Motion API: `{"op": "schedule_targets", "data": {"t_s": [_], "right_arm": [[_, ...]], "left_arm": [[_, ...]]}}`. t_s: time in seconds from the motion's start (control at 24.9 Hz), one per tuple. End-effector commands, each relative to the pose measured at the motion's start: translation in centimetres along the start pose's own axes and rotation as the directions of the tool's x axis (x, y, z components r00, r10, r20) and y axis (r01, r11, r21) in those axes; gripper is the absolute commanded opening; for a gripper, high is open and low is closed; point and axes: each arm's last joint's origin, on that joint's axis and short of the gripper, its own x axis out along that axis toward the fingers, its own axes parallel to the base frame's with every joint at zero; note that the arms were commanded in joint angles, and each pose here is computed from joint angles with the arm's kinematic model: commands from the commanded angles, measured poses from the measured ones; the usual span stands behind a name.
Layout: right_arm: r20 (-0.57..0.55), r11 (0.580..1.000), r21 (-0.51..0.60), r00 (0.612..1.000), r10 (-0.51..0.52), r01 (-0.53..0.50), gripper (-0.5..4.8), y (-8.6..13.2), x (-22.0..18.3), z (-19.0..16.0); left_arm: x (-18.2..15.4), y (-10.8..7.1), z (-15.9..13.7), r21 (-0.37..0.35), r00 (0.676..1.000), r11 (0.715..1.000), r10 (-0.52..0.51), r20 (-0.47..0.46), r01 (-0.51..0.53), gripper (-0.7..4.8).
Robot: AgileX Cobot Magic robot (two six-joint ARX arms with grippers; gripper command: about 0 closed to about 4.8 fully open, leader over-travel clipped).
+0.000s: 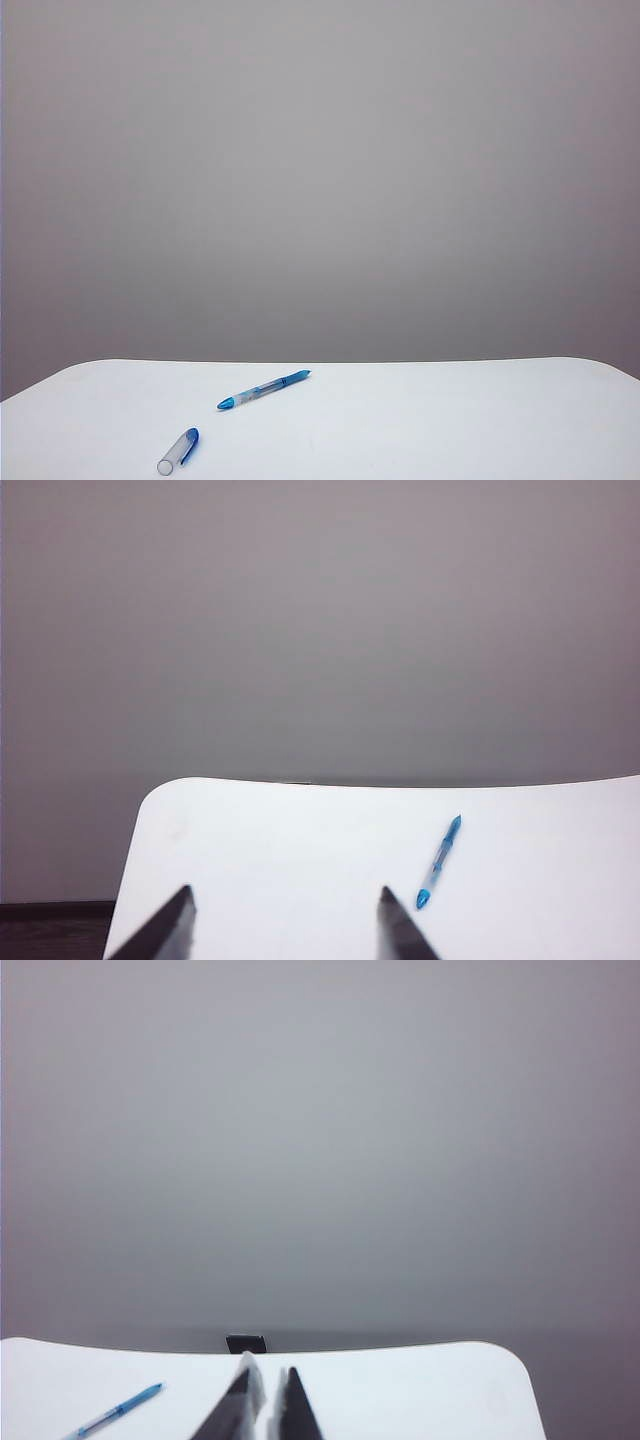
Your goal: Pick up the pen and remove the cap.
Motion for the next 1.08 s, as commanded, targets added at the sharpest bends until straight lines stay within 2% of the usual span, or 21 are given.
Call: {"op": "schedule_targets", "data": {"t_s": [0.04,0.08,0.2,0.28,0.36,0.56,0.6,0.68,0.72,0.88,1.08], "right_arm": [[-0.004,1.0,0.004,1.0,-0.005,0.005,-0.01,-0.2,0.2,-1.0],[-0.014,1.0,0.003,1.0,-0.01,0.01,-0.01,-0.2,0.2,-1.4],[-0.055,0.999,-0.02,0.997,-0.045,0.044,-0.01,-0.6,0.4,-3.2],[-0.076,0.998,-0.032,0.996,-0.05,0.048,-0.01,-0.7,0.4,-3.9],[-0.094,0.997,-0.034,0.993,-0.065,0.062,-0.01,-0.8,0.5,-4.6],[-0.138,0.997,-0.038,0.988,-0.075,0.071,-0.01,-1.0,0.4,-5.3],[-0.14,0.997,-0.038,0.987,-0.076,0.071,-0.01,-1.0,0.4,-5.3],[-0.141,0.997,-0.031,0.987,-0.075,0.071,-0.01,-1.0,0.4,-5.4],[-0.143,0.997,-0.03,0.987,-0.074,0.07,-0.01,-1.0,0.4,-5.4],[-0.192,0.997,-0.035,0.978,-0.08,0.075,-0.01,-1.0,0.3,-5.8],[-0.276,0.992,-0.052,0.954,-0.121,0.111,-0.01,-1.2,0.1,-6.7]], "left_arm": [[0.2,0.0,-0.6,0.002,1.0,1.0,-0.003,-0.007,0.003,2.05],[0.2,0.1,-0.9,0.001,1.0,1.0,-0.003,-0.014,0.003,1.76],[0.2,0.1,-1.2,0.041,0.999,0.999,-0.001,-0.035,0.003,1.68],[0.2,0.1,-1.2,0.045,0.999,0.999,-0.001,-0.034,0.002,1.67],[0.2,0.1,-1.2,0.047,0.999,0.999,0.0,-0.039,0.002,1.37],[0.2,0.1,-1.4,0.064,0.998,0.998,0.01,-0.055,-0.006,1.12],[0.2,0.2,-1.5,0.065,0.998,0.998,0.015,-0.06,-0.011,0.95],[0.2,0.2,-1.7,0.068,0.996,0.997,0.035,-0.08,-0.029,0.1],[0.1,0.2,-1.8,0.068,0.995,0.997,0.04,-0.092,-0.034,-0.08],[0.0,0.4,-2.5,0.07,0.983,0.996,0.064,-0.172,-0.052,-0.06],[0.0,0.4,-2.8,0.071,0.978,0.996,0.073,-0.198,-0.06,-0.05]]}}
